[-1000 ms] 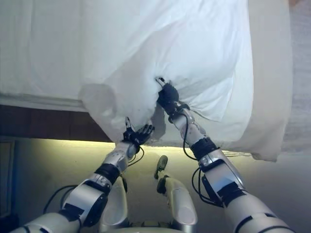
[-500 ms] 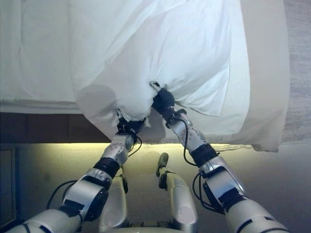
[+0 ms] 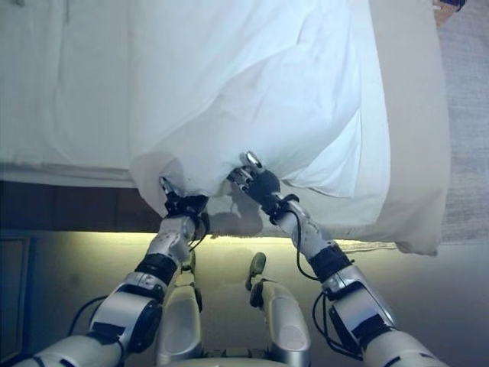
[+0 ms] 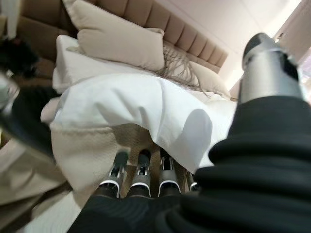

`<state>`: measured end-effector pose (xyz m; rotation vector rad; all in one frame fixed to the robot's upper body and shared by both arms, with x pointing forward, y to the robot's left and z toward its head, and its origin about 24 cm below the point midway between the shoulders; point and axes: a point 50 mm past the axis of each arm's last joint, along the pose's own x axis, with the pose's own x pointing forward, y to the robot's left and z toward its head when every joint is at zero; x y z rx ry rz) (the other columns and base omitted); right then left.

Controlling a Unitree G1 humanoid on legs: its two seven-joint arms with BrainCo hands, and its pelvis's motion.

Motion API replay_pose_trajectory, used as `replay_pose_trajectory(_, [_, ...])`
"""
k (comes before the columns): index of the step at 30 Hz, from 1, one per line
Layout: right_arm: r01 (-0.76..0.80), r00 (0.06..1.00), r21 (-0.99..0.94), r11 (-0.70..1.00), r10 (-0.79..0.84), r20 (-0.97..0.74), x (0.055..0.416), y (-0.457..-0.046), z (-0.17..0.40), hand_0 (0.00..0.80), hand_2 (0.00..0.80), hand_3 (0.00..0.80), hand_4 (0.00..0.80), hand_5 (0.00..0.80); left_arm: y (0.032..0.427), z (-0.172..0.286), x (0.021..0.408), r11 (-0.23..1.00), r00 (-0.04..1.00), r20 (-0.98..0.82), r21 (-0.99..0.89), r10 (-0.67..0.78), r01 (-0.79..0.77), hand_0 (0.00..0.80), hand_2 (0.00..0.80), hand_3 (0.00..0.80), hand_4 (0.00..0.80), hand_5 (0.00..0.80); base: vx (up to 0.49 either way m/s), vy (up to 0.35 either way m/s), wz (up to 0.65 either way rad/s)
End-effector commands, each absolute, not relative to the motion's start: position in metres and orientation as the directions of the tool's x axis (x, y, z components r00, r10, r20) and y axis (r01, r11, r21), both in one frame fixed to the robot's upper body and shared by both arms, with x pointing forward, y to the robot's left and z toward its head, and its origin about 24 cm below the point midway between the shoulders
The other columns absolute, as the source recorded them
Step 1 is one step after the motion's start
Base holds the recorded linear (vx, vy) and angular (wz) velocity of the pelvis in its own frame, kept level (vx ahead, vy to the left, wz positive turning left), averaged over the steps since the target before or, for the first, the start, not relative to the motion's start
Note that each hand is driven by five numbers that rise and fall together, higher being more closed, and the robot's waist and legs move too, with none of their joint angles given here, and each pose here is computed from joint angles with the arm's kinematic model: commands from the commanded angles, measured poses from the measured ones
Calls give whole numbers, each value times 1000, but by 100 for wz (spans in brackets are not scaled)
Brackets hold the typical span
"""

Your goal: Make the bed neatly

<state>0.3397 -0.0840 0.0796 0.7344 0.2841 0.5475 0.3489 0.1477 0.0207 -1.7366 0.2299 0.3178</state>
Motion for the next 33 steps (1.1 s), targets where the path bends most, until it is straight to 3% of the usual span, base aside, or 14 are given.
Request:
replay_pose_trajectory(1, [-380, 806, 732, 566, 591, -38, 324, -84, 67, 0, 0, 0, 0, 0, 167, 24, 346, -179, 964, -260, -952, 52, -247, 0, 0, 0, 0, 0, 115, 38, 6])
replay_pose_trajectory(6, [-271, 796, 745, 610, 577, -183, 300, -104, 22, 0, 0, 0, 0, 0, 187, -2, 325, -192, 944, -318, -935, 90, -297, 0, 0, 0, 0, 0, 160, 60, 15])
replay_pose_trajectory(11, [-111, 766, 760, 641, 543, -345, 255, -122, -31, 0, 0, 0, 0, 0, 204, -46, 277, -248, 901, -412, -895, 138, -372, 0, 0, 0, 0, 0, 266, 105, 12])
replay_pose_trajectory(16, [-5, 747, 753, 658, 503, -435, 225, -137, -56, 0, 0, 0, 0, 0, 220, -56, 249, -221, 904, -390, -910, 176, -350, 0, 0, 0, 0, 0, 121, 116, 3])
replay_pose_trajectory(23, [92, 764, 776, 624, 455, -457, 220, -150, -67, 0, 0, 0, 0, 0, 248, -45, 241, -172, 928, -276, -956, 250, -238, 0, 0, 0, 0, 0, -39, 83, 5])
replay_pose_trajectory(33, [165, 734, 787, 595, 459, -501, 209, -162, -86, 0, 0, 0, 0, 0, 294, -39, 226, -146, 902, -254, -965, 348, -216, 0, 0, 0, 0, 0, -37, 38, 6])
